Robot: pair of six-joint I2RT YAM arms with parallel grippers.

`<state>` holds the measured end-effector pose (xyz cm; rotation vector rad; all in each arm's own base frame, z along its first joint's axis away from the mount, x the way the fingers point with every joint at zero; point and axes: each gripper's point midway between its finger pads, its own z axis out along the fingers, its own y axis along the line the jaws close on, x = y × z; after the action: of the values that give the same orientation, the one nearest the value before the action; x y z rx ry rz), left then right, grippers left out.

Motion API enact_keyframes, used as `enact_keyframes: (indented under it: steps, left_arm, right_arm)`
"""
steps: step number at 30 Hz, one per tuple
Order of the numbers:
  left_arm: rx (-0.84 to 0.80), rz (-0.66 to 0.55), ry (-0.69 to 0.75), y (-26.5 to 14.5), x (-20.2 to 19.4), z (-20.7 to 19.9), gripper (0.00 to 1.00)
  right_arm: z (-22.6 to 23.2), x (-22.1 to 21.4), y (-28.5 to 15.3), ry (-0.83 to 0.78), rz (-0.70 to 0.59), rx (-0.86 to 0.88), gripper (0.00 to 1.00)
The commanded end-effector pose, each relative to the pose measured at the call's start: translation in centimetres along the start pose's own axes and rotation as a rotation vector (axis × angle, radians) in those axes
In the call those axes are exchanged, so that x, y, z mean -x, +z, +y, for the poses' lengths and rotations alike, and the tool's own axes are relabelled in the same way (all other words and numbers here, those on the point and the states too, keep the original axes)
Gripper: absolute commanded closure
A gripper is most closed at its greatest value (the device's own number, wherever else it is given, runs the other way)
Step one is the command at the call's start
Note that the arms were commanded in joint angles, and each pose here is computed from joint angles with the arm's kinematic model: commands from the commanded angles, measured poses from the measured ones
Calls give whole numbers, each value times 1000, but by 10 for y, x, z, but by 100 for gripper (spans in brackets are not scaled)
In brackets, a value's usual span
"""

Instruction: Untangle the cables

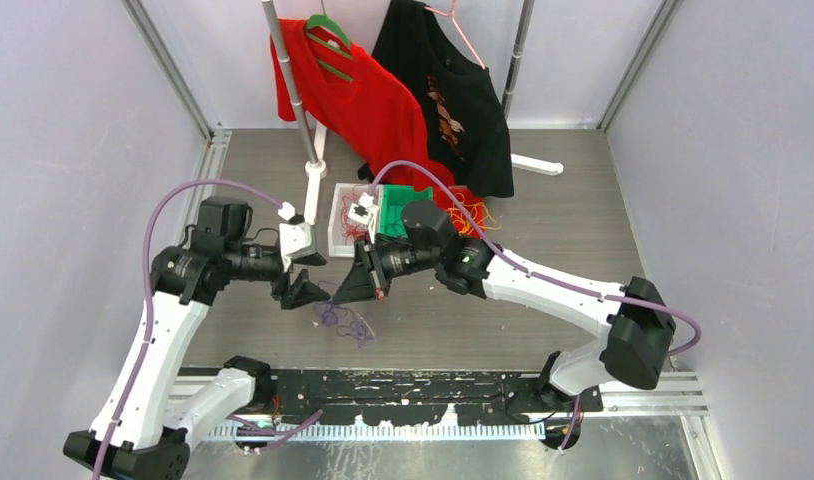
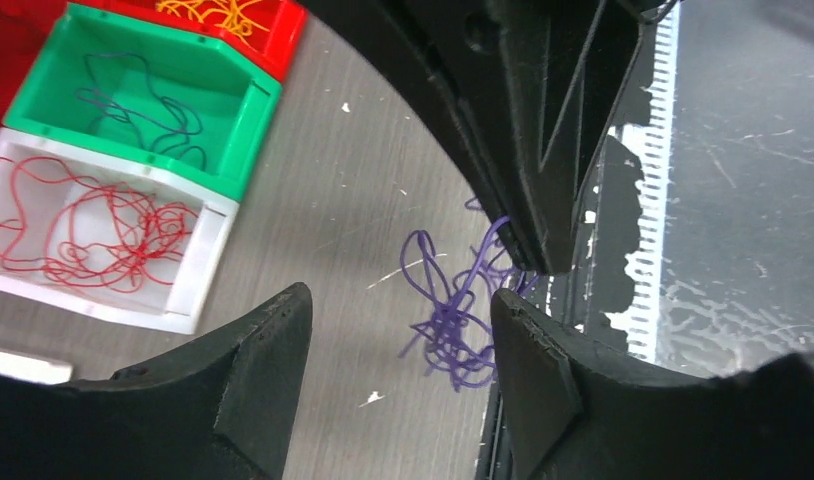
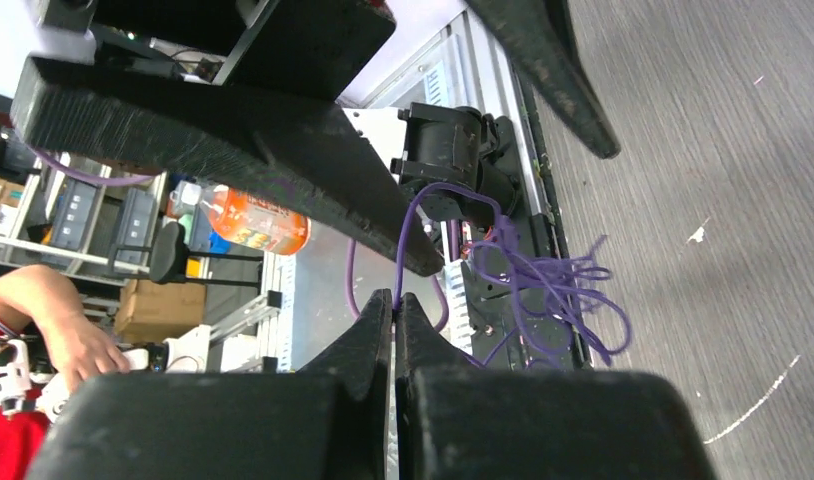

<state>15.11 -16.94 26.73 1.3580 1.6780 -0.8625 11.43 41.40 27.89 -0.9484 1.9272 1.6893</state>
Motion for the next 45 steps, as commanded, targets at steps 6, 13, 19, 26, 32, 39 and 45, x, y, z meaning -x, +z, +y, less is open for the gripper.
enact_keyframes:
  steps: [6, 13, 19, 26, 32, 39, 45]
  left_arm:
    - [35, -43, 169, 6, 14, 4, 55]
    - [159, -117, 207, 3, 31, 23, 100]
    - [147, -200, 160, -3, 54, 15, 100]
    - [94, -283, 168, -12, 81, -2, 100]
    - [100, -307, 254, -18, 94, -4, 100]
    - [111, -329, 354, -25, 107, -7, 100]
    - [111, -340, 376, -27, 110, -9, 100]
  right_arm:
    - [37, 38, 9, -1, -78, 136, 99]
    - [47, 49, 6, 68, -148, 174, 67]
    - [35, 77, -48, -56, -301, 32, 47]
    - [-7, 100, -121, -314, -506, -362, 38]
    - [-28, 107, -112, -364, -456, -425, 38]
    - [-25, 104, -76, -433, -398, -356, 36]
    - [-9, 97, -55, -476, -400, -300, 32]
